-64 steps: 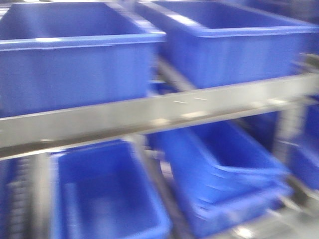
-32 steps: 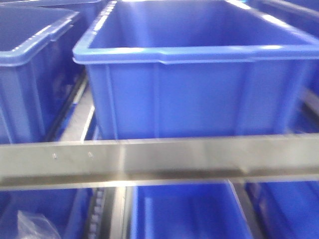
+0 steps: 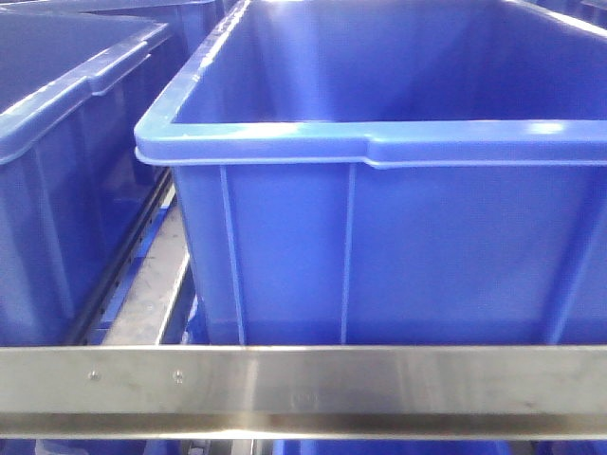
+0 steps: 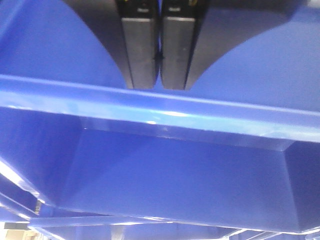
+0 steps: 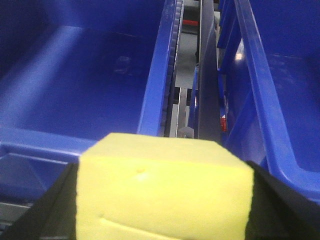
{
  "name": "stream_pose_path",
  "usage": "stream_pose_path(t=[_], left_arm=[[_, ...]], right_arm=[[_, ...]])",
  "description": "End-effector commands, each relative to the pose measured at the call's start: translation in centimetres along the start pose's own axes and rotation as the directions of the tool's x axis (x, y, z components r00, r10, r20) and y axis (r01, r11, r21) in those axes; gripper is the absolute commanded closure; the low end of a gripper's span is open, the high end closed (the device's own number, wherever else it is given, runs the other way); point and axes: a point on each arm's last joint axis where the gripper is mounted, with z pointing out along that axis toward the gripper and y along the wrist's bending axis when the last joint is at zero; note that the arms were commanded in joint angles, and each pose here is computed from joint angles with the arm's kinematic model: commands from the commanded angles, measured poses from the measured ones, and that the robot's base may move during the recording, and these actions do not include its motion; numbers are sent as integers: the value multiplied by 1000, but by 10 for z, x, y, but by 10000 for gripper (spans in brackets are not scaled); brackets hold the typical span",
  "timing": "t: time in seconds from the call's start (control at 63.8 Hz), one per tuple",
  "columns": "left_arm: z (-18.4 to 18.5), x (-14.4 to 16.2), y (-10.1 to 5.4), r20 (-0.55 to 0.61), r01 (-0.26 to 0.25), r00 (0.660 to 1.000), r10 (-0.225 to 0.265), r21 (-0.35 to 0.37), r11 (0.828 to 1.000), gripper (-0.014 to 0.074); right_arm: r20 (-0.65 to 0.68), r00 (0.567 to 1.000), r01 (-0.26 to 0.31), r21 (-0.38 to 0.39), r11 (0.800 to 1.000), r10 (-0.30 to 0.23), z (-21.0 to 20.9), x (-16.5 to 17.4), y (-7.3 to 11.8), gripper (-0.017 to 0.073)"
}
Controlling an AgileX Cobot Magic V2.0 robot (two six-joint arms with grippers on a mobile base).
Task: Place yellow foam block on left shelf second layer
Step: 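Turn the base to face the shelf rack and stop at the blue bin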
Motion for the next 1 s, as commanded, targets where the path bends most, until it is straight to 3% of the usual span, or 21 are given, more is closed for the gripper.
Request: stream_pose_path(t=[0.0,0.987], left_arm=[[1,1,-1,52,6,999,-6,14,1000,457],[1,1,-1,52,6,999,-6,14,1000,457]], right_arm=[[90,996,27,-4,1000,-26,-1,-15,0,304],[92,995,26,-5,1000,-25,-1,-15,1,304]])
